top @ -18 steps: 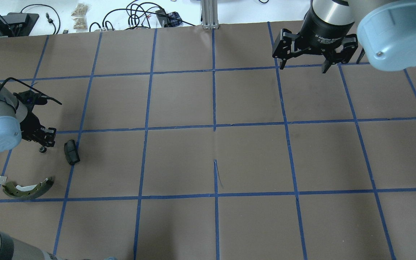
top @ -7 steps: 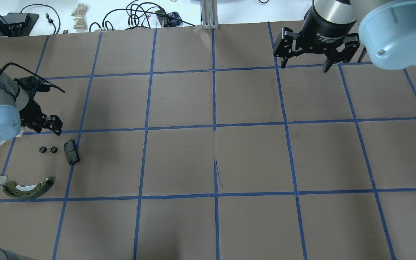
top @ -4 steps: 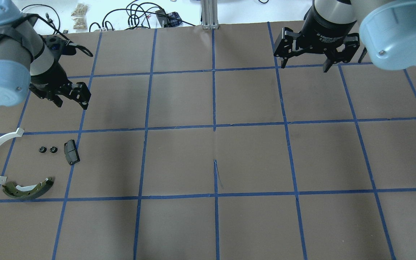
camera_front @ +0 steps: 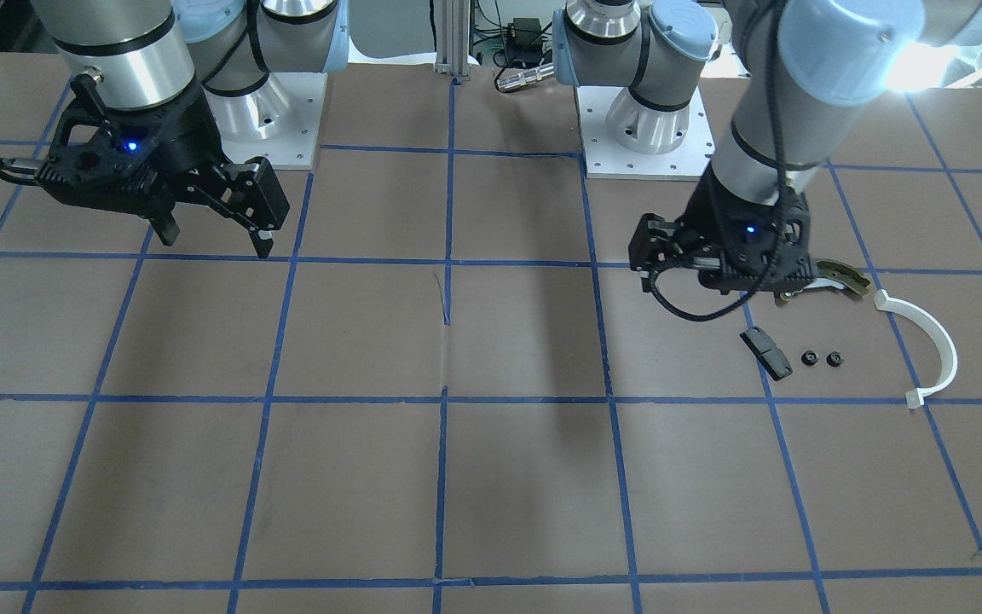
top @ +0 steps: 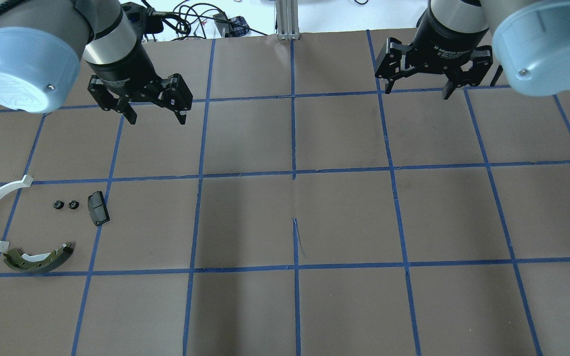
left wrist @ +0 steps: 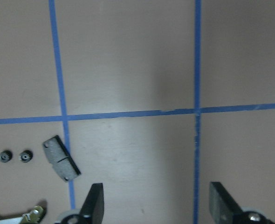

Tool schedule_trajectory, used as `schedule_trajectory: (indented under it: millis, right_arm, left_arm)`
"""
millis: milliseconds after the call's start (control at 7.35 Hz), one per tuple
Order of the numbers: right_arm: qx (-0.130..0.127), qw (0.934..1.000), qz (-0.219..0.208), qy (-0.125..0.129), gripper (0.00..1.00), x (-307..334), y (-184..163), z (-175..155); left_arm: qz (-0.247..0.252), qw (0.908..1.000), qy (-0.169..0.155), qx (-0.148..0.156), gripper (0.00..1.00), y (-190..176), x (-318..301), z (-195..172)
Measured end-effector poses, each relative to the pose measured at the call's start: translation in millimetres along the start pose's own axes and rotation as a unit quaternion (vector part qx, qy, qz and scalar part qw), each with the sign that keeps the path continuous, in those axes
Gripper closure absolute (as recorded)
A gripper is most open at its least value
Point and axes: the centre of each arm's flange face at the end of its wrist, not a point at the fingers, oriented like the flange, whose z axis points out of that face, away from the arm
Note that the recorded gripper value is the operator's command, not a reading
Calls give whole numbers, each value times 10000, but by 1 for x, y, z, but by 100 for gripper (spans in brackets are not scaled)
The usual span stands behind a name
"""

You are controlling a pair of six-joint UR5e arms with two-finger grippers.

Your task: Place bearing gear from tray to pile

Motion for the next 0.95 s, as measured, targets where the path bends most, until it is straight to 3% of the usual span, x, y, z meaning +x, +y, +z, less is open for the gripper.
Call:
schedule_trajectory:
  millis: [272,544,953]
  right_arm:
    - [0,10000,0,2,0,0,0,0]
    - [3,10000,0,6,0,0,1,-1]
    - [6,10000,-1,3,0,0,2,-3]
  left_arm:
    - [-50,9999,11,106,0,12,-5,-15]
    - [-207,9990,17,401,0,-3,-20,-16]
    - [-300,9990,109,298,0,-7,-23,-25]
